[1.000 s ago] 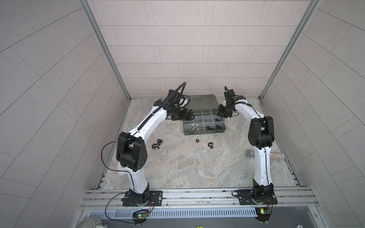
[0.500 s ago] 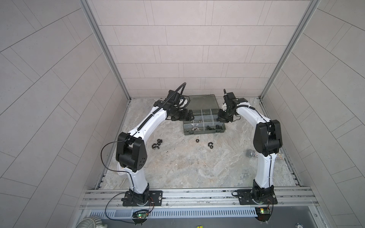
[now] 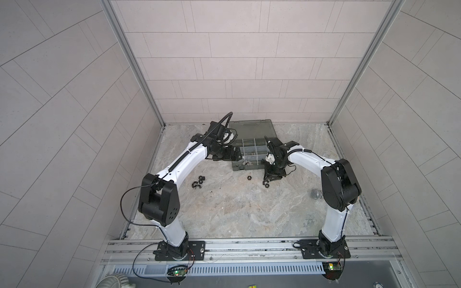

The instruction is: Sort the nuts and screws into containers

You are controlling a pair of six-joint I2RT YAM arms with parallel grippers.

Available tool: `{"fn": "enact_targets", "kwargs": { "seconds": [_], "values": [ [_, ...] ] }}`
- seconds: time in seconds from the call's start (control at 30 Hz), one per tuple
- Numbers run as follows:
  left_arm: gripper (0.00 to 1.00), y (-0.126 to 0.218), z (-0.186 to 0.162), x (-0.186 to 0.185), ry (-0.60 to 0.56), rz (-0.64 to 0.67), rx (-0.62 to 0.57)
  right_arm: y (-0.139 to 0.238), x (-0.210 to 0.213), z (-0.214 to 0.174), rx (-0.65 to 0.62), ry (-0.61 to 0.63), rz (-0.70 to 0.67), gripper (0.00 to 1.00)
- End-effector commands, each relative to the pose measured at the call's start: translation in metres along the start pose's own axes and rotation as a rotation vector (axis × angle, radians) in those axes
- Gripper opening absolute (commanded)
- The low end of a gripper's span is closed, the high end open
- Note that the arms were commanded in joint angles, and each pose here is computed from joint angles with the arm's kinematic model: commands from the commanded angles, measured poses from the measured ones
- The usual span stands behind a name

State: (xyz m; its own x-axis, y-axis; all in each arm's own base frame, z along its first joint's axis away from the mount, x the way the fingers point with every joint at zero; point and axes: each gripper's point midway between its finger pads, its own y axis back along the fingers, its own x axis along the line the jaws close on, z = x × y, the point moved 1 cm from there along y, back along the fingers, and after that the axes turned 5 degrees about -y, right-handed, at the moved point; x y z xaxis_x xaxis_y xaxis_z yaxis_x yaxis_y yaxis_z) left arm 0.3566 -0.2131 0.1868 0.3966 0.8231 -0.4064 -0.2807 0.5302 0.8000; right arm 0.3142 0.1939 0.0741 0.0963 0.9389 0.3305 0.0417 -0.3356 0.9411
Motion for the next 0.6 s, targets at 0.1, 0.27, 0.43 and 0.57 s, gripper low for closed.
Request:
{"fn": "enact_targets", "kwargs": {
  "seconds": [0.1, 0.27, 0.43, 0.57],
  "values": [
    [0.96, 0.016, -0.006, 0.0, -0.017, 0.025, -0.034, -0.007, 0.011, 0.006, -0.014, -0.039, 0.068, 0.35],
    [0.96, 0.019, -0.016, 0.004, -0.009, 0.042, -0.017, -0.018, 0.012, 0.004, 0.007, -0.068, 0.082, 0.36],
    [0.96, 0.023, -0.022, 0.005, -0.011, 0.054, -0.016, -0.022, 0.006, 0.001, 0.018, -0.092, 0.062, 0.36],
    [0.96, 0.025, -0.022, 0.005, -0.017, 0.062, -0.021, -0.026, 0.003, 0.0, 0.028, -0.101, 0.048, 0.36]
  ]
}}
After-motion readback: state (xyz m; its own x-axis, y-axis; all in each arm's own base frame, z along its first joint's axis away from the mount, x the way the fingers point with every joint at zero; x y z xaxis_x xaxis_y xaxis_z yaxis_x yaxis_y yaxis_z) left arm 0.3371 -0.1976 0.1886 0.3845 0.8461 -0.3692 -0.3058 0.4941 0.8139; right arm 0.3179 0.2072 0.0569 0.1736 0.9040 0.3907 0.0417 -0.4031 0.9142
